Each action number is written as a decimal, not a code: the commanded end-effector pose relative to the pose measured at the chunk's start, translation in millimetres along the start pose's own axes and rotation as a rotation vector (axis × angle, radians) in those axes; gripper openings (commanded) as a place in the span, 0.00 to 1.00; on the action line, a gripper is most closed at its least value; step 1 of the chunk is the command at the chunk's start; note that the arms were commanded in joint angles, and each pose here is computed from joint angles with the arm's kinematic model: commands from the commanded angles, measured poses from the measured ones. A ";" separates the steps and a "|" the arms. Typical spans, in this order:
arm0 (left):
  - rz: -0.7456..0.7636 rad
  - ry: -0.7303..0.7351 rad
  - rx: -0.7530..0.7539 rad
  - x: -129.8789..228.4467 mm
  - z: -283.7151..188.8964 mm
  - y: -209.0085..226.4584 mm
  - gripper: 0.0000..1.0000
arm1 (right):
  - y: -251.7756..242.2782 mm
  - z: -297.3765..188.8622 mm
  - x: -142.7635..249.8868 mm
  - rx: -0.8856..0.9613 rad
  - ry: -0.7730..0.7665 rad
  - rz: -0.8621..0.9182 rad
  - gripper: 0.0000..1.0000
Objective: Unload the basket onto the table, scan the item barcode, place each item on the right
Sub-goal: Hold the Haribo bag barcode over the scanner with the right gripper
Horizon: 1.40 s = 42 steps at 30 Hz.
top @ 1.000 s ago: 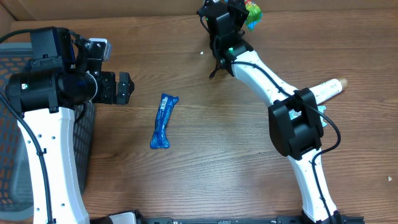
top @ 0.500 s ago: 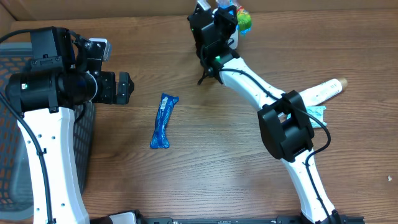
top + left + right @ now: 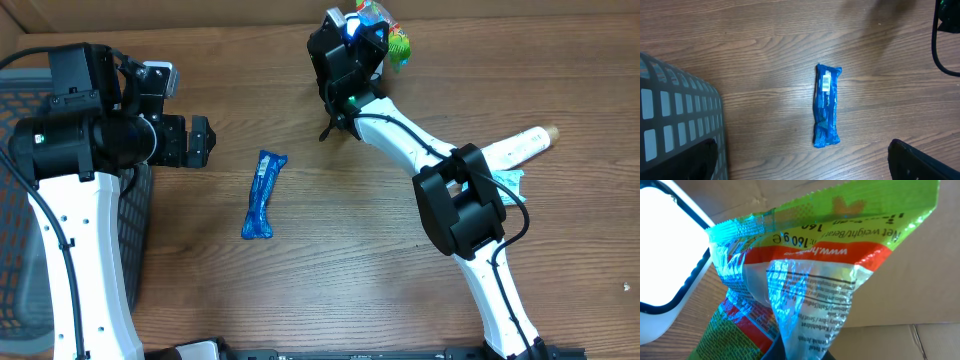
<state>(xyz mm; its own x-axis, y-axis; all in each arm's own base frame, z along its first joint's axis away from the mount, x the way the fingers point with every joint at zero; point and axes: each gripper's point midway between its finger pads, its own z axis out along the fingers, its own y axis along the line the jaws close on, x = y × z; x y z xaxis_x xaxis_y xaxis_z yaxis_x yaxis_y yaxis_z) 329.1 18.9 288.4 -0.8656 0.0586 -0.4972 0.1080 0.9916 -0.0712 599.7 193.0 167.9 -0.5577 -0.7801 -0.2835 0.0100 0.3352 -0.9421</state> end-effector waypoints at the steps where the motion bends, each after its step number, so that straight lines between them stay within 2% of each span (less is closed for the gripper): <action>1: 0.006 -0.007 0.007 -2.5 -0.1 -1.0 1.00 | -8.8 5.7 8.0 0.030 0.035 0.044 0.04; 32: 0.005 -0.007 0.007 -2.5 -0.1 -0.7 1.00 | 9.4 17.7 20.7 -0.030 0.036 0.050 0.04; 42: 0.005 -0.007 0.007 -2.5 -0.1 -0.7 1.00 | 18.4 -14.4 0.4 -0.026 -0.002 0.032 0.04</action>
<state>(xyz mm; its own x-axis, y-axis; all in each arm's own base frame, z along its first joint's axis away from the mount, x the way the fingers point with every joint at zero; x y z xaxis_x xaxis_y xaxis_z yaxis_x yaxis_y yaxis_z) 329.2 18.9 288.5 -0.8654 0.0587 -0.4976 0.1081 0.9916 -0.0711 597.6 187.7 149.8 -0.5692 -0.7661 -0.2984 -0.0110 0.3700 -0.9290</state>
